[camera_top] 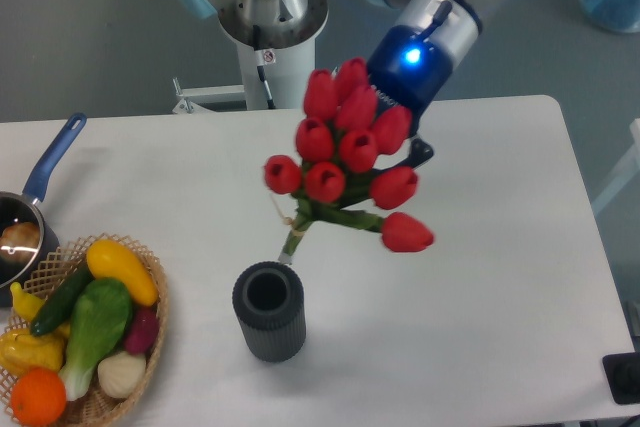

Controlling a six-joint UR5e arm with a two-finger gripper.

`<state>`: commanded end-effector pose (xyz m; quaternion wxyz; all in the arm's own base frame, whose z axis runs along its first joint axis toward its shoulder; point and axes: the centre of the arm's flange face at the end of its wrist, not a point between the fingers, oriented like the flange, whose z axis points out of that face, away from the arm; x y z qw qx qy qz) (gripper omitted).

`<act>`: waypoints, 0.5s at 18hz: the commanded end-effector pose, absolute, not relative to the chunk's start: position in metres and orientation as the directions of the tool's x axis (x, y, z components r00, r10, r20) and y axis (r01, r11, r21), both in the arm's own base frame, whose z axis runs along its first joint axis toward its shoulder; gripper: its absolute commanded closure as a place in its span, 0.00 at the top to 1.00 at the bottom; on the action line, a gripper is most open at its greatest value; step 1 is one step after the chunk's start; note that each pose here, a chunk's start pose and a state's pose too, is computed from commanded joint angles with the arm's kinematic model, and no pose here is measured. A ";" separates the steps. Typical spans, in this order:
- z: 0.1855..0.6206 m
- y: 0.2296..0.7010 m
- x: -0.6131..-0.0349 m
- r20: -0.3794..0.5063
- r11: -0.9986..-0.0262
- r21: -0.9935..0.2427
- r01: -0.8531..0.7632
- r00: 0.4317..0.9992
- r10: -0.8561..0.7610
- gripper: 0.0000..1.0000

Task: Pick up the flowers from the vase
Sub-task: 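Carry the tulip bouquet up and away from the vase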

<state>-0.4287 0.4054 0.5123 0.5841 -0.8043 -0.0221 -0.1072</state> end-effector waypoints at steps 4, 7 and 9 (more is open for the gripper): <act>0.511 0.382 -0.447 0.209 -0.305 -0.934 0.186 0.977 -0.042 0.43; 0.511 0.379 -0.447 0.208 -0.305 -0.934 0.188 0.977 -0.037 0.43; 0.510 0.374 -0.446 0.212 -0.303 -0.933 0.193 0.977 -0.029 0.43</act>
